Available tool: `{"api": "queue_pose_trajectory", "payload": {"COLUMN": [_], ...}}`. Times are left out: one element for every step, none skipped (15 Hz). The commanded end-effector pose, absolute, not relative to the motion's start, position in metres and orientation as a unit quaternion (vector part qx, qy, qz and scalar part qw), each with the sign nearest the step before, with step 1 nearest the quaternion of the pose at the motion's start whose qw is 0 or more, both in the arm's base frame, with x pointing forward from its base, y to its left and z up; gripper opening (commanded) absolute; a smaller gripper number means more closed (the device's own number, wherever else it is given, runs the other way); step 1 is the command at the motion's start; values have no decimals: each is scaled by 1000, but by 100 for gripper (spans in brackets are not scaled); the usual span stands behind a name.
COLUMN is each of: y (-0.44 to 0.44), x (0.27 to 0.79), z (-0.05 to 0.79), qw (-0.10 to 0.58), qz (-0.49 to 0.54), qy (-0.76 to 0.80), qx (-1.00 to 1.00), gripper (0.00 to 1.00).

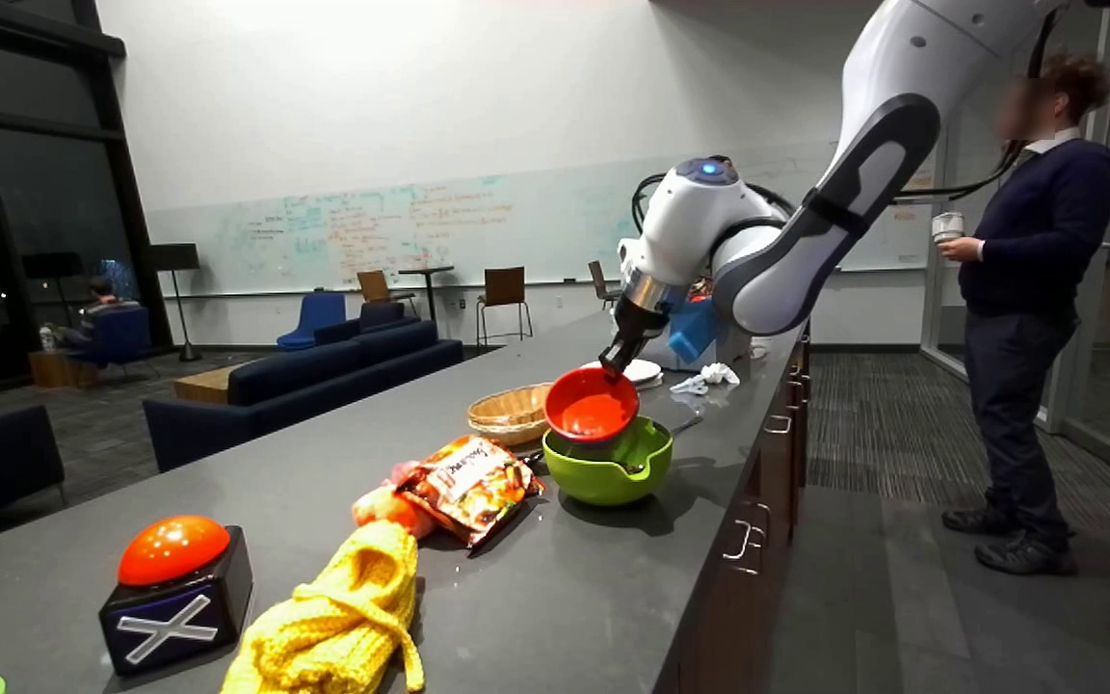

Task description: Pick up the red bowl and blue bowl from the green bowl and place them on the table

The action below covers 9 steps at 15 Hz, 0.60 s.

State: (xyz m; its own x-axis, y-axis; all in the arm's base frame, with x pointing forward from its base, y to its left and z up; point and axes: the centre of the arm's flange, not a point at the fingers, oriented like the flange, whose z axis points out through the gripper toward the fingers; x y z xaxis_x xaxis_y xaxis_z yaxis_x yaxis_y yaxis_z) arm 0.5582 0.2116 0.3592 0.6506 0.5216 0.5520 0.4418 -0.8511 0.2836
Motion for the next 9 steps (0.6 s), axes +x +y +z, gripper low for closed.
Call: {"api": "queue_pose_trajectory", "payload": {"y": [200,196,193,188,183,178,173,166,161], "x": [561,564,567,571,574,578,581,586,590], "z": [387,388,390,391,392,393,394,395,396], "qw": [70,66,63,55,47,34,24,15,6], "qz": [314,310,306,301,297,292,288,284,280], "qy": [261,253,244,233,221,207,192,177,165], "qx": [910,914,918,923,928,933,938,942,946], "gripper": [2,2,2,2,2,2,2,2,2]}}
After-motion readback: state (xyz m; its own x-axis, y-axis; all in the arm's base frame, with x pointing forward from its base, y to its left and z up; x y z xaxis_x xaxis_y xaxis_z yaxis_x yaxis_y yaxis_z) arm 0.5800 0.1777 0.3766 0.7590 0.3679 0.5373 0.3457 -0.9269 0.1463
